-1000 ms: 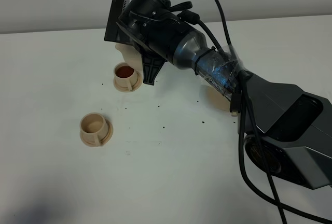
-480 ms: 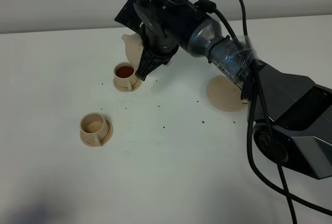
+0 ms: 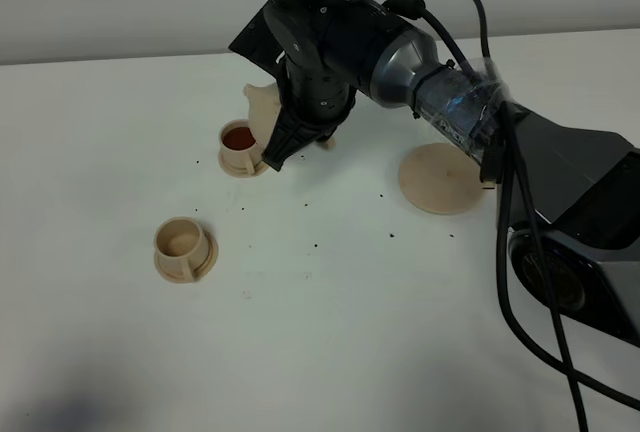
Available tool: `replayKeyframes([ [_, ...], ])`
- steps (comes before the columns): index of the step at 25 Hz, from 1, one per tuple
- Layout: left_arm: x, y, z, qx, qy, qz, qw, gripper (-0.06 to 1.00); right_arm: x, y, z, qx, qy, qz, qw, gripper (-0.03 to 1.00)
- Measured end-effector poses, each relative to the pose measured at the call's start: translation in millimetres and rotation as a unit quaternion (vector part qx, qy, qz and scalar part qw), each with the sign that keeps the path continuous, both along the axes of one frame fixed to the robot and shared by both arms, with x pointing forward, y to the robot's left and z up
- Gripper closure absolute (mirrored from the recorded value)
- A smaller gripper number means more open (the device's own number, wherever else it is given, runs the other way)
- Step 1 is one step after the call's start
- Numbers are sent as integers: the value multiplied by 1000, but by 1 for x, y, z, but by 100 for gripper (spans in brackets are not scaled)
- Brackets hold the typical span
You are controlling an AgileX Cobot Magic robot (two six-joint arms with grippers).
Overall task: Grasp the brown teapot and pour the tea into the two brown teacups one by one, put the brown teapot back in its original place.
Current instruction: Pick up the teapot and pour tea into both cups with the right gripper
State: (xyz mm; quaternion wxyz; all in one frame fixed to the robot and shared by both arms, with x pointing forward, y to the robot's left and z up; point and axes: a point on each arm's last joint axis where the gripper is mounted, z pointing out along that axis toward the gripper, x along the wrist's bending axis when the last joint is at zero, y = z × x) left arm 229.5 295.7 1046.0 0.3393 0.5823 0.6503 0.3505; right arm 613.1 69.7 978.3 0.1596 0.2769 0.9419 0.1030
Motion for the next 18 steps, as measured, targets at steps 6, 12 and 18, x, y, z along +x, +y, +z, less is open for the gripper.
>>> replayKeyframes([
  [6,0,0,0,0,0,0,1000,66,-5,2,-4,14,28,-1,1000,84],
  [12,0,0,0,0,0,0,1000,66,-3,1,-10,14,37,-5,999,84],
  [18,0,0,0,0,0,0,1000,66,-5,0,-5,29,47,-7,998,84],
])
